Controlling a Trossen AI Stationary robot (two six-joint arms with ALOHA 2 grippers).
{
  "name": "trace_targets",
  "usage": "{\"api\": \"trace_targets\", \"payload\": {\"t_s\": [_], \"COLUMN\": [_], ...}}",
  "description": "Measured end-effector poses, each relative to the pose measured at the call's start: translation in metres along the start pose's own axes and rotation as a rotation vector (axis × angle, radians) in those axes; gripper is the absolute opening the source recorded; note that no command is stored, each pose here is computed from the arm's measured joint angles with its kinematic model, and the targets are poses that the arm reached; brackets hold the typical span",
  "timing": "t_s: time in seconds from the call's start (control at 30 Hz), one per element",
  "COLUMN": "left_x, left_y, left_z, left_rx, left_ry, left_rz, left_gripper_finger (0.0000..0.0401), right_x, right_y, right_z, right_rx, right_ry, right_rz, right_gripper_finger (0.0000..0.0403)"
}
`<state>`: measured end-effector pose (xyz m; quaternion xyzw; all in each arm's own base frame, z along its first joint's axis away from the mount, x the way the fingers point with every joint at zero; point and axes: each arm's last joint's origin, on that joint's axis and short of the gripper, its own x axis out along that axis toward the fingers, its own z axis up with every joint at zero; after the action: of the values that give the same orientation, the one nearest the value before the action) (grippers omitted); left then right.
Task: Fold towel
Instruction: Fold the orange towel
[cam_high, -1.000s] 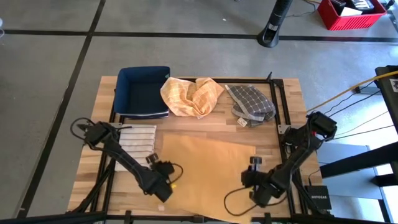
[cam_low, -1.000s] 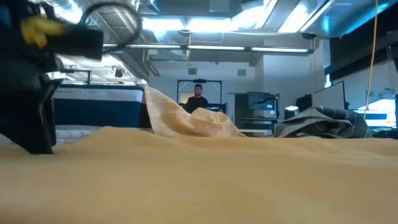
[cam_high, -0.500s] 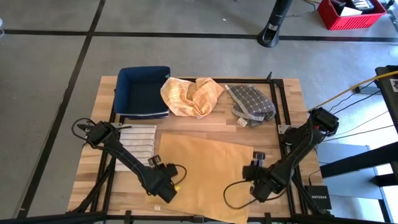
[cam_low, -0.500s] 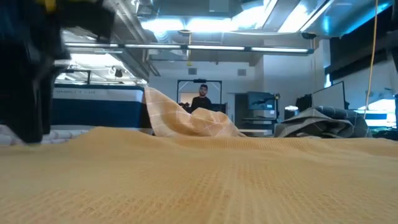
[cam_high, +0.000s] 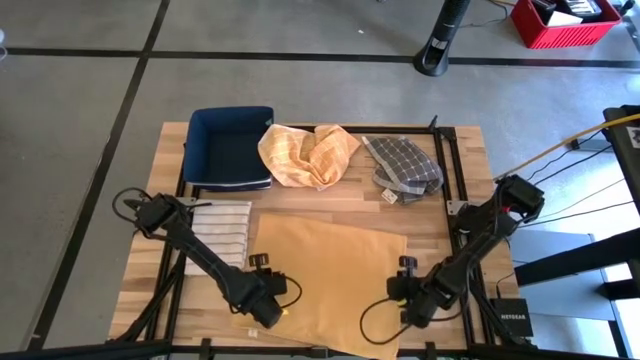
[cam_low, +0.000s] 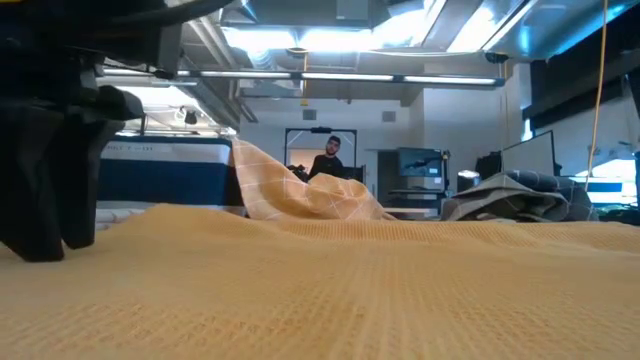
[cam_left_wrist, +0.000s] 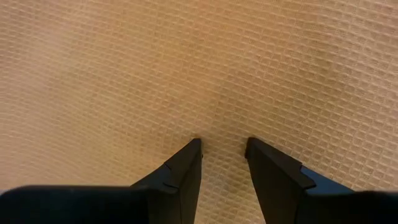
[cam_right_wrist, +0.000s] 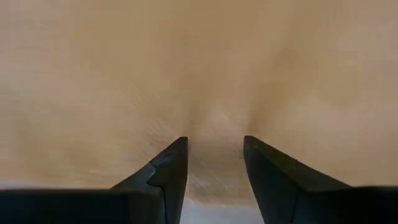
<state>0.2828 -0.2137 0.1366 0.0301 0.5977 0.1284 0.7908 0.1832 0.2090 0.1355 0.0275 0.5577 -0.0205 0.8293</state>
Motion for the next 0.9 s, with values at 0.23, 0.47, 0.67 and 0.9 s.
{"api": "trace_targets", "payload": {"t_s": [0.23,0.47,0.67,0.9], "left_x": [0.002,-0.039,-0.078,-0.078], "left_y": [0.004,0.014,-0.021,-0.061], "left_z": [0.007,0.013,0.005,-0.024], "left_rx": [-0.003,-0.093,-0.119,0.028], "left_ry": [-0.027,-0.09,-0.177,-0.187], "left_rz": [-0.027,-0.118,-0.468,-0.578], "left_gripper_finger": [0.0125,0.0125,0.0125,0.0125], "right_x": [0.0,-0.035,-0.066,-0.065], "right_y": [-0.03,-0.01,0.042,0.069], "right_z": [-0.001,0.021,0.033,0.019], "right_rx": [-0.023,0.013,0.055,0.006], "right_ry": [0.104,0.087,-0.125,-0.228], "right_rz": [-0.247,-0.105,0.201,0.287], "right_gripper_finger": [0.0159,0.0159,0.0159,0.0159]}}
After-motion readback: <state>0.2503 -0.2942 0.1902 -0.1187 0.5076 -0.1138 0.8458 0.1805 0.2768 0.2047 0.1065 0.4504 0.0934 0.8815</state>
